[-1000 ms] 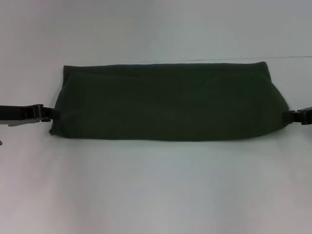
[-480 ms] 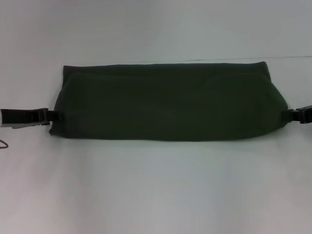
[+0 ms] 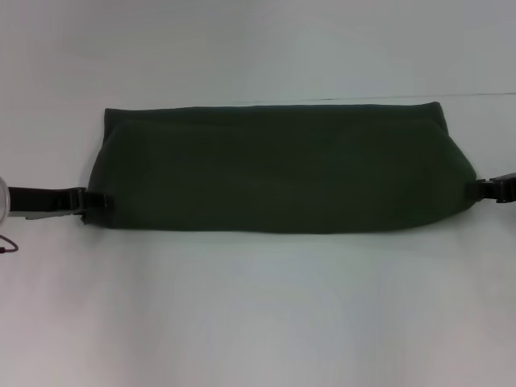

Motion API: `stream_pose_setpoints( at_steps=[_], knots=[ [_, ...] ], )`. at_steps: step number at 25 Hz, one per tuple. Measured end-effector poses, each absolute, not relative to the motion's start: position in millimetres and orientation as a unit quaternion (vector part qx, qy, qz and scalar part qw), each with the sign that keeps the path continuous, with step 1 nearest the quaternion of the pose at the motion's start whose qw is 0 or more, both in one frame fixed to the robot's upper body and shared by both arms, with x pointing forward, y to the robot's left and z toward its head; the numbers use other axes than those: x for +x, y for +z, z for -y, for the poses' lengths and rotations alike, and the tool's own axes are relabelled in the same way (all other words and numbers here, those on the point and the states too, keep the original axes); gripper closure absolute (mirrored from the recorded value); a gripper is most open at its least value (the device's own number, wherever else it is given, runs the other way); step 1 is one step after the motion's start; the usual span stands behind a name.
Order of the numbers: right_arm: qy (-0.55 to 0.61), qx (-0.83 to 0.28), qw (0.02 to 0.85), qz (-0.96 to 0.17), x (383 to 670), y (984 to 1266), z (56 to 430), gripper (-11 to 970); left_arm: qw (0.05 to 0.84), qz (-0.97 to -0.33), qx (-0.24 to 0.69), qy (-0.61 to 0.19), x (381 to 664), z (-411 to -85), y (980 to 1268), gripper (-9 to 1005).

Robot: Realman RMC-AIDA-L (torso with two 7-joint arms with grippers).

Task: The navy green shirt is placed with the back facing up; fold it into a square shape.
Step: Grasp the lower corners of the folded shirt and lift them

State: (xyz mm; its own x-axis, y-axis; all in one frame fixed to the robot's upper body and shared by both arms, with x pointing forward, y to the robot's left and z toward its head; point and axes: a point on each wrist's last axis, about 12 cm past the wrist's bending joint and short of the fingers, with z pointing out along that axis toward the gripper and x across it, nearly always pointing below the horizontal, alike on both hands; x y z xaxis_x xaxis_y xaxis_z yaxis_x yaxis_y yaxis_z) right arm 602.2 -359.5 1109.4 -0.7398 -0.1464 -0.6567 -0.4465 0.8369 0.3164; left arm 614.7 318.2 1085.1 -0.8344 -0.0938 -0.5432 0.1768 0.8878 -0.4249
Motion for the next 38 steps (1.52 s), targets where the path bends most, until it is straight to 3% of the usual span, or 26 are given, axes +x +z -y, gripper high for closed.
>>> stream_pose_setpoints(
  at_steps=[11,20,30,38],
  knots=[
    [0.234,-0.164,0.321,-0.903,602.0,1109.2,359.5,953,0.280,-0.929,0.037,-0.240,614.7,-313.6,1085.5,447],
    [0.230,-0.167,0.313,-0.906,601.6,1109.3,359.1,953,0.269,-0.935,0.059,-0.222,620.2,-301.4,1076.8,564],
    [0.230,-0.171,0.315,-0.905,603.7,1109.0,356.3,952,0.265,-0.935,0.059,-0.230,620.1,-303.9,1081.1,950],
    [0.230,-0.170,0.314,-0.905,602.6,1107.8,356.5,952,0.259,-0.935,0.060,-0.236,618.2,-305.0,1083.3,949]
  ],
)
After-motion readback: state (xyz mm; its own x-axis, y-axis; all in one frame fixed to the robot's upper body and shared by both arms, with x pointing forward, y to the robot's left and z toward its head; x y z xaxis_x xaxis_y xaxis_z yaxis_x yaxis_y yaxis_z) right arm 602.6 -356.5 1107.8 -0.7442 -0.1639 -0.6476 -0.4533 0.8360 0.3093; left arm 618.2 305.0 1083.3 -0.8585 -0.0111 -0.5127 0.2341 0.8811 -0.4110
